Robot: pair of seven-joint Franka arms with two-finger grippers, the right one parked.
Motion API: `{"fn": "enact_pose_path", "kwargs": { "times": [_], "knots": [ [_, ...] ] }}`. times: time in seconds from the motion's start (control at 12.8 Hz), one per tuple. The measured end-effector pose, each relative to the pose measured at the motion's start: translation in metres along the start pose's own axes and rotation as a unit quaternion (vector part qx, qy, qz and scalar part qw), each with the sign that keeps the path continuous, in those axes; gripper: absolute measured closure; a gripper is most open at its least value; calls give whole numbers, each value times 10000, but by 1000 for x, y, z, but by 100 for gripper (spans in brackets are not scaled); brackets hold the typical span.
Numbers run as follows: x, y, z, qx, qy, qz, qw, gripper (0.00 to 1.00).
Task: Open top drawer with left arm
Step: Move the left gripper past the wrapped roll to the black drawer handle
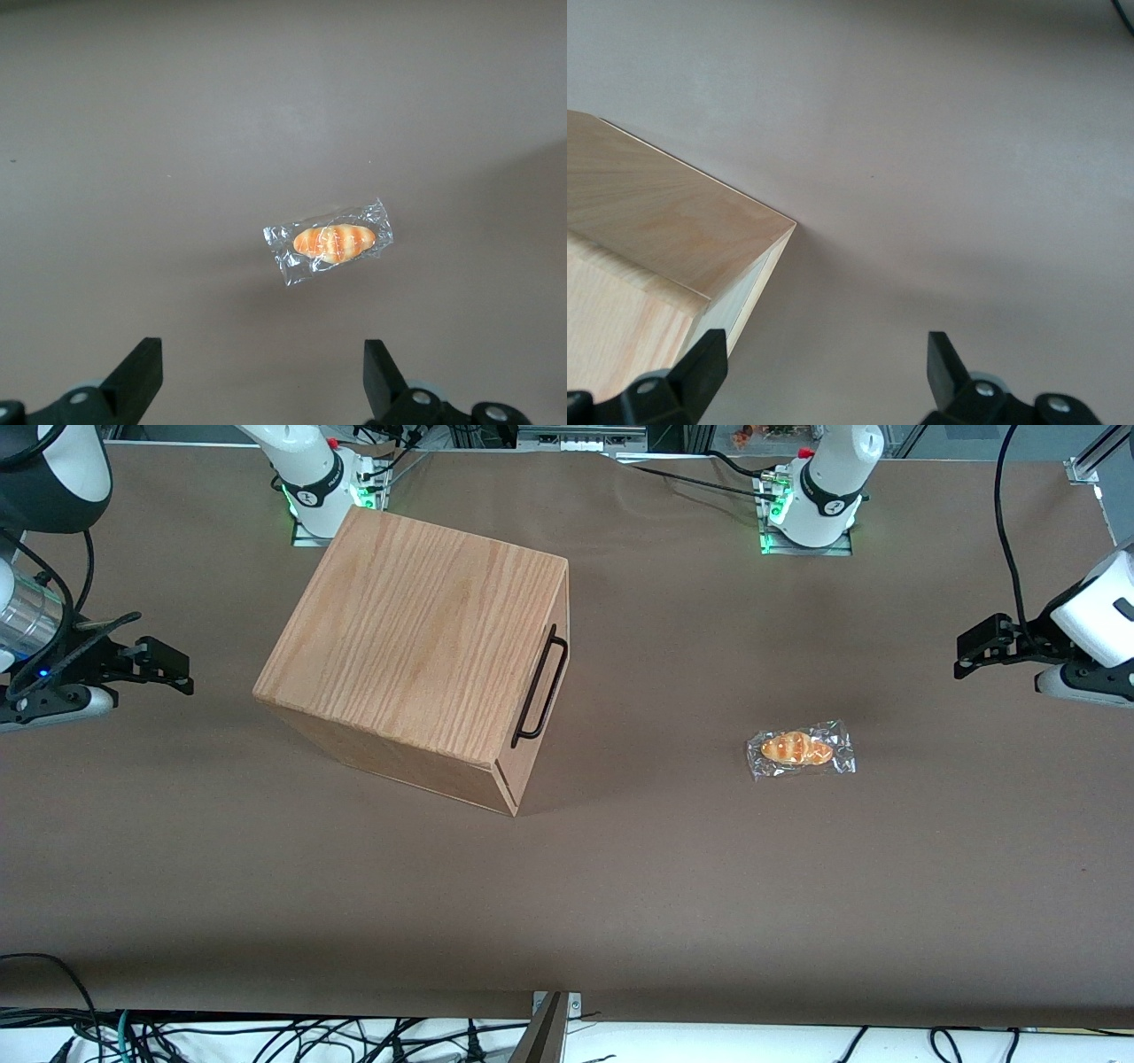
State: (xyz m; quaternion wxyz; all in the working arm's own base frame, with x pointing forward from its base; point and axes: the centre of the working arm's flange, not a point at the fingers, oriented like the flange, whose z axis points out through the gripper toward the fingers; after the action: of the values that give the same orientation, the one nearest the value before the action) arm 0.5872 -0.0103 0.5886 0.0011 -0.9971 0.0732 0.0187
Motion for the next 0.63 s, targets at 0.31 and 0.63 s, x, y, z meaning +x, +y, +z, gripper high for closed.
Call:
{"fn": "enact_pose_path", "kwargs": {
  "times": [0.31, 0.63],
  "knots": [
    [23, 14, 48, -716, -329, -10, 9969, 0],
    [44, 64, 96, -1342, -703, 222, 9882, 0]
  ]
}}
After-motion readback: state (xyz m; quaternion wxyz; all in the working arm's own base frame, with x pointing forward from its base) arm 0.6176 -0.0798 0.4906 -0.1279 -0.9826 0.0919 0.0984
